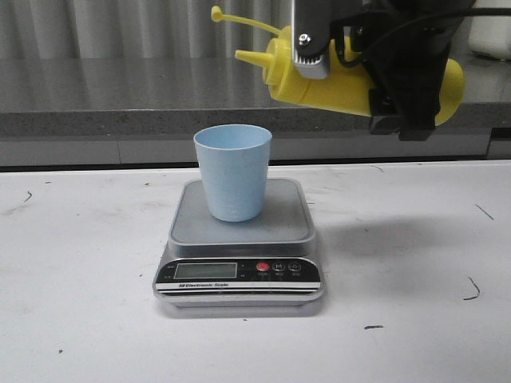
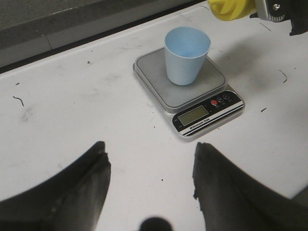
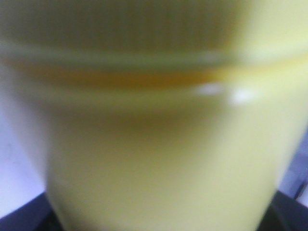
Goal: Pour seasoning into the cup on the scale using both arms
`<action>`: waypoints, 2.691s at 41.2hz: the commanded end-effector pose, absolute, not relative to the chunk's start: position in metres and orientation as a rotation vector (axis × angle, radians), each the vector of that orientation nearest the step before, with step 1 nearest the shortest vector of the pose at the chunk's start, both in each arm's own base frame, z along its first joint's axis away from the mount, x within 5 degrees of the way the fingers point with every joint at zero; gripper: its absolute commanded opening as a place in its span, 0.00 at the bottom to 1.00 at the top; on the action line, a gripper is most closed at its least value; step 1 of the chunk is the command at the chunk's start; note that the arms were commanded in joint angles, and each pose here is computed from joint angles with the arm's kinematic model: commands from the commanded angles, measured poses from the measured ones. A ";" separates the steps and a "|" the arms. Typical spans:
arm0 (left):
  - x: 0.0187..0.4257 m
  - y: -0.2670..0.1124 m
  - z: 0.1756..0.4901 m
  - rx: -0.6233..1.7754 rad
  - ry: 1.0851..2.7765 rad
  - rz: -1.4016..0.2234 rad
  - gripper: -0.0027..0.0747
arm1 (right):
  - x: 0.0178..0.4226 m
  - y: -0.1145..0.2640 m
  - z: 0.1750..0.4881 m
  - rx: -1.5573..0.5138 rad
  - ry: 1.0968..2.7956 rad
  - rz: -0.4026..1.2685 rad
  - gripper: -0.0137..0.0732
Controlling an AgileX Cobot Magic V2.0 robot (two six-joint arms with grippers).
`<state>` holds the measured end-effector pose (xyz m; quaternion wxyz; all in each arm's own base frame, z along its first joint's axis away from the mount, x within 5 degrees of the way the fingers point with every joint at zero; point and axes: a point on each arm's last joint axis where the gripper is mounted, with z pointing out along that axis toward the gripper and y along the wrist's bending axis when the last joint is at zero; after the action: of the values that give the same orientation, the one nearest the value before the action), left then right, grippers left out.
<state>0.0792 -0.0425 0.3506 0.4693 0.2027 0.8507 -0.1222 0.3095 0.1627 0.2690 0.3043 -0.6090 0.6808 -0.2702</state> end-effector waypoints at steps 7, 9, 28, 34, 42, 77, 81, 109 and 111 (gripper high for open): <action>0.081 -0.044 0.364 0.469 1.998 -0.333 0.54 | 0.322 0.167 0.300 -1.688 1.540 -1.010 0.55; 0.081 -0.044 0.364 0.469 1.998 -0.333 0.54 | 0.324 0.168 0.301 -1.709 1.485 -1.059 0.55; 0.081 -0.044 0.364 0.469 1.998 -0.333 0.54 | 0.331 0.166 0.319 -1.786 1.167 -1.395 0.55; 0.081 -0.044 0.364 0.469 1.998 -0.333 0.54 | 0.331 0.166 0.319 -1.771 1.183 -1.383 0.55; 0.081 -0.044 0.364 0.469 1.998 -0.333 0.54 | 0.329 0.165 0.312 -1.576 1.444 -1.156 0.55; 0.081 -0.044 0.364 0.469 1.998 -0.333 0.54 | 0.303 0.101 0.284 -0.523 2.070 -0.011 0.55; 0.081 -0.044 0.364 0.469 1.998 -0.333 0.54 | 0.298 0.086 0.276 -0.480 2.006 0.036 0.55; 0.081 -0.044 0.364 0.469 1.998 -0.333 0.54 | 0.297 0.035 0.186 -0.279 1.610 0.254 0.55; 0.081 -0.044 0.364 0.469 1.998 -0.333 0.54 | 0.299 0.036 0.182 -0.275 1.582 0.273 0.55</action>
<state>0.0792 -0.0425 0.3506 0.4693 0.2027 0.8507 -0.1222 0.2913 0.0342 0.1600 0.5998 -0.1240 0.7837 0.1031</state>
